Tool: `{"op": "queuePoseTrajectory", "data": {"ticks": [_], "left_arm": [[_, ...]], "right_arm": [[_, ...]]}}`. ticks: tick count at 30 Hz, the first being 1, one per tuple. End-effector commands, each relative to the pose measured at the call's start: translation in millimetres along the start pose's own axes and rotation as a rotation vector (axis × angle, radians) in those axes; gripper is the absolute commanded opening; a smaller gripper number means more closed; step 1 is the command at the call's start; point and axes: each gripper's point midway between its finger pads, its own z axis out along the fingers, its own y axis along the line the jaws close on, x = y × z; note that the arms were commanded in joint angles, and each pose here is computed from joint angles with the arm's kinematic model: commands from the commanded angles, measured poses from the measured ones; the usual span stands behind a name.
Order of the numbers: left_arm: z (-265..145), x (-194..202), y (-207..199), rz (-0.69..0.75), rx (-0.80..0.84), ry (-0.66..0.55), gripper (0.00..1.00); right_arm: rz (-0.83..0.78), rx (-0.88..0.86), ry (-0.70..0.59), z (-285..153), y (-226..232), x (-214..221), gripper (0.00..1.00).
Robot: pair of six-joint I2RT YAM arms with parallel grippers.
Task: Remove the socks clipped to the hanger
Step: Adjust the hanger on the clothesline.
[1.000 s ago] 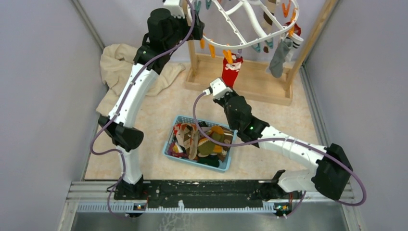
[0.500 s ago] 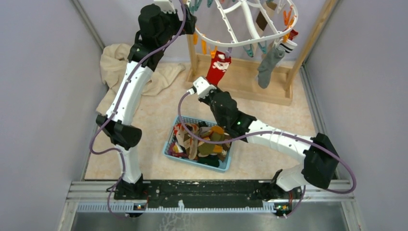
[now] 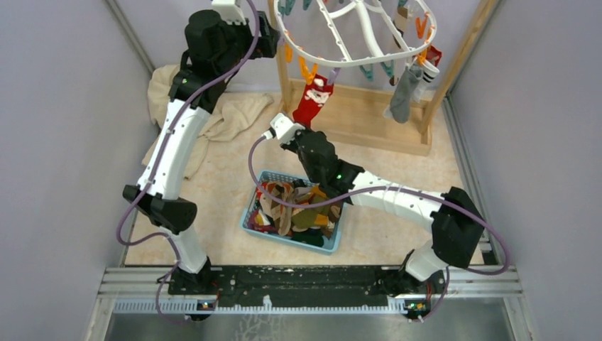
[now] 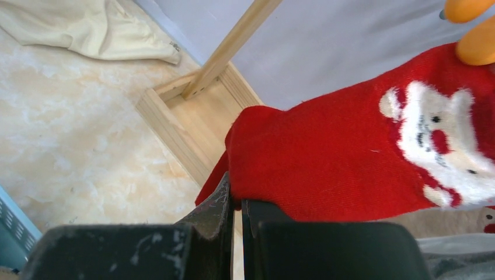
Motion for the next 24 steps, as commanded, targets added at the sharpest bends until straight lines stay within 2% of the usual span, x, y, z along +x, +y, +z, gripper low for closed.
{"op": "queuePoseTrajectory", "data": {"ticks": [1, 11, 19, 24], "left_arm": [[-33.5, -24.4, 0.1, -0.003, 0.013, -0.024, 0.99], [-45.9, -26.7, -6.5, -0.001, 0.049, 0.0, 0.99], [-53.2, -24.4, -17.2, -0.017, 0.102, 0.036, 0.99], [-44.6, -18.5, -20.6, -0.021, 0.114, 0.054, 0.99]], "right_arm": [[0.019, 0.019, -0.086, 5.2, -6.4, -39.1, 0.0], [-0.051, 0.006, -0.08, 28.4, 9.2, -45.5, 0.0], [-0.115, 0.009, -0.041, 48.5, 19.5, -34.6, 0.0], [-0.136, 0.011, -0.035, 54.4, 21.7, -33.2, 0.0]]}}
